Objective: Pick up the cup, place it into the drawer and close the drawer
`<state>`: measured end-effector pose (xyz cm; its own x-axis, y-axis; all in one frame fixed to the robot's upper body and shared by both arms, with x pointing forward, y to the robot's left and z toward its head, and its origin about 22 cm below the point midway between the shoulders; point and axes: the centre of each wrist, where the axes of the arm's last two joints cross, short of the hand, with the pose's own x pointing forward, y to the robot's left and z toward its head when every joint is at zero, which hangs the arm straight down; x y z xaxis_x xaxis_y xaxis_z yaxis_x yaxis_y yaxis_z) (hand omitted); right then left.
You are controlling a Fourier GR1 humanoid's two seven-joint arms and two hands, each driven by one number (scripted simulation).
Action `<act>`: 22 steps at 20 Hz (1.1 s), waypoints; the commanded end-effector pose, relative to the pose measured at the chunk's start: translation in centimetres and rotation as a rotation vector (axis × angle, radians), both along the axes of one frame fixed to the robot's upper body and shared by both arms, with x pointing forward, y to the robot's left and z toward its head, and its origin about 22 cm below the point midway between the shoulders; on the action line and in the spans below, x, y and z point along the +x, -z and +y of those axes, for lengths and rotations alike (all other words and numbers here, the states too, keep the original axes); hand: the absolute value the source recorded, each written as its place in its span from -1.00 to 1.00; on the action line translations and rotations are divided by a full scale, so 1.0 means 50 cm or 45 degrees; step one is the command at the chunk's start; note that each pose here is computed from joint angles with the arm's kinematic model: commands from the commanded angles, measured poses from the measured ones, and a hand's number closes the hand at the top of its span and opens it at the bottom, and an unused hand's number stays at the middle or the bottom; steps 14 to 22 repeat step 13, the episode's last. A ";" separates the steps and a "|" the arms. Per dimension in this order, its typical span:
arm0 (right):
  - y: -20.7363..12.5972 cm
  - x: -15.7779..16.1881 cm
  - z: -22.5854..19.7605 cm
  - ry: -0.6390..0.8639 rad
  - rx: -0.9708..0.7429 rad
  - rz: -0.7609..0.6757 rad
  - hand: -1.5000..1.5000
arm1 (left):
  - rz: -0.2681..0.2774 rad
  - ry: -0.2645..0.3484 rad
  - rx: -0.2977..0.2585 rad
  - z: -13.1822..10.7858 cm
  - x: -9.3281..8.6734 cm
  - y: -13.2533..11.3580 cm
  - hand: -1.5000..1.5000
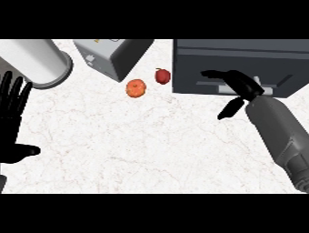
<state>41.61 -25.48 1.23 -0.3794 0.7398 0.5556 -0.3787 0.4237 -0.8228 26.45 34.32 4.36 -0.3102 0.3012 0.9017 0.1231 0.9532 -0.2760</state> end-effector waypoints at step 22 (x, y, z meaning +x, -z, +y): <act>-0.058 0.026 -0.089 0.130 -0.003 0.019 -1.00 | -0.002 0.012 0.038 -0.013 0.031 0.008 -1.00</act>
